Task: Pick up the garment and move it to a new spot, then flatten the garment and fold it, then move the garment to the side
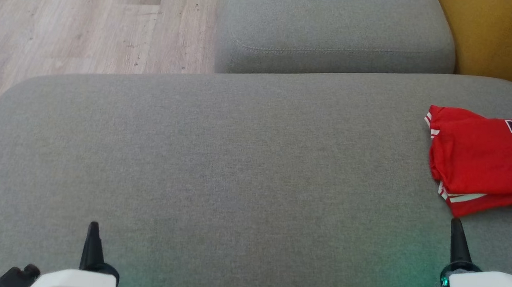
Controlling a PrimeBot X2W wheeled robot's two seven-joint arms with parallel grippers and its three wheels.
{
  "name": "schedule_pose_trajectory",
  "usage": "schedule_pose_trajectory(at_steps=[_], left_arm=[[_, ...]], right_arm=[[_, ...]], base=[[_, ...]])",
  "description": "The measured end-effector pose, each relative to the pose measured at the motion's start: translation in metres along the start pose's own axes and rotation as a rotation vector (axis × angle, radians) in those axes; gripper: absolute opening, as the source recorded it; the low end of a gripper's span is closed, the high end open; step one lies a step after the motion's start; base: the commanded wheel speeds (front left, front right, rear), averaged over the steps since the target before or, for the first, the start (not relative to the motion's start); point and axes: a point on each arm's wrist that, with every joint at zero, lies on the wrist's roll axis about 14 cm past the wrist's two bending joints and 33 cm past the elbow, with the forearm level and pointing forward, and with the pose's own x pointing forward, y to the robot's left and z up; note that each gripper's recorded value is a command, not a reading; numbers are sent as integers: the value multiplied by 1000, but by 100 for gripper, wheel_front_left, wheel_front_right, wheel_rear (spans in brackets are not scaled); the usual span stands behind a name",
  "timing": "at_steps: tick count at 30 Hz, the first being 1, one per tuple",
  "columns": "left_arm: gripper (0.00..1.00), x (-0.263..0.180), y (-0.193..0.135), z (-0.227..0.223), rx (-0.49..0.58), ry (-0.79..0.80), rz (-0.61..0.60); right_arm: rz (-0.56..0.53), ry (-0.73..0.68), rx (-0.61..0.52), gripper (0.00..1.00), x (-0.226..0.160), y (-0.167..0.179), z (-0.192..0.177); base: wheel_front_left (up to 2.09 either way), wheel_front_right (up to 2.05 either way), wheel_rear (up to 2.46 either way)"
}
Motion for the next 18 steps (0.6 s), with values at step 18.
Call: schedule_pose_trajectory(at_steps=[18], left_arm=[[0, 14, -5, 9, -223, 1, -27]], right_arm=[[7, -23, 205, 0, 10, 3, 12]], base=[[0, 0, 0]])
